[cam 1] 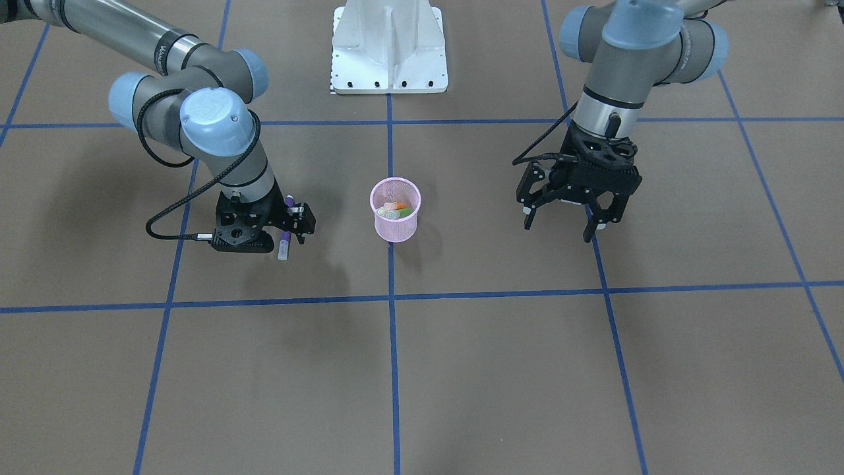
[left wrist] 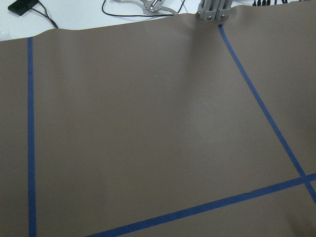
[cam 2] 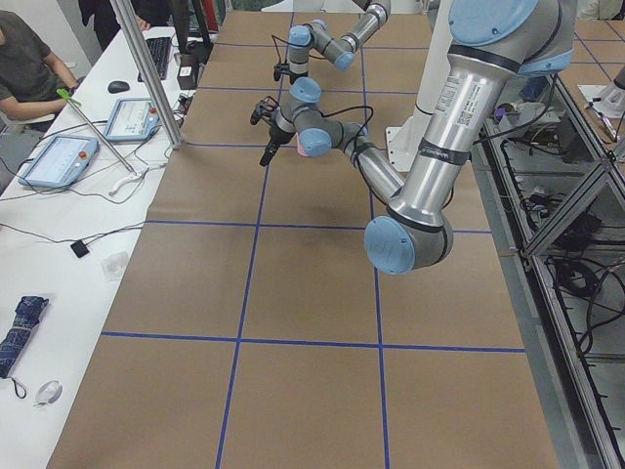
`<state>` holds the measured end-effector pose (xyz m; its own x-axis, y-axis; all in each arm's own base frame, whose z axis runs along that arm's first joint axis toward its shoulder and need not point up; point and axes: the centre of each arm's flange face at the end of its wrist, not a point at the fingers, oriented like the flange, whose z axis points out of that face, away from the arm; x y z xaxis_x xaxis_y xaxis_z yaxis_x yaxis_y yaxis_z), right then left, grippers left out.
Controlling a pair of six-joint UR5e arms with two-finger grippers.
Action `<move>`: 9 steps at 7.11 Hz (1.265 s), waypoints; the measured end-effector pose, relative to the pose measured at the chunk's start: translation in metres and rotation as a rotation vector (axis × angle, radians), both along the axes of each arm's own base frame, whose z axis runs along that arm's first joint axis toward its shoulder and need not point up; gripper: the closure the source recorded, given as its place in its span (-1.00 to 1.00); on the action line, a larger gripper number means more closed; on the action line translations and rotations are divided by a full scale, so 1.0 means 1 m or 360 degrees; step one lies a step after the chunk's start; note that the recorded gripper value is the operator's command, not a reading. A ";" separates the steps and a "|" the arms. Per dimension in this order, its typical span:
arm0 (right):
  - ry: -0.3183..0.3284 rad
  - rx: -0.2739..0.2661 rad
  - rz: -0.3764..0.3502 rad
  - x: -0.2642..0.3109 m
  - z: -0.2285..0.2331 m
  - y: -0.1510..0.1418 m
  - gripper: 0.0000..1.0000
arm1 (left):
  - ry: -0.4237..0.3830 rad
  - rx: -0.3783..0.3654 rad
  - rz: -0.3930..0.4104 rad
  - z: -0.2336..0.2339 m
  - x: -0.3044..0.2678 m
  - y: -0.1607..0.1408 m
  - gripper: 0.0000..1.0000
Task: Collect pens into pen holder
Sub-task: 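Withdraw the left gripper while the right gripper grasps the purple marker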
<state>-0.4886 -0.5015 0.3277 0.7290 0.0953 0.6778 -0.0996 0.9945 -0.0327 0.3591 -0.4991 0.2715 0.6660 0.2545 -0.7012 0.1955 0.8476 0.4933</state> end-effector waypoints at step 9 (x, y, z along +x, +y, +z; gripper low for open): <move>-0.0009 -0.0166 -0.0145 -0.019 0.019 -0.003 0.04 | -0.0016 0.0004 -0.0009 -0.001 -0.003 0.000 -0.96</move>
<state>-0.5078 -0.5047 0.3464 0.7341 0.0991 0.6717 -0.0088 0.9906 -0.1364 0.3562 -0.4988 0.2702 0.6743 0.2528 -0.6938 0.1951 0.8452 0.4976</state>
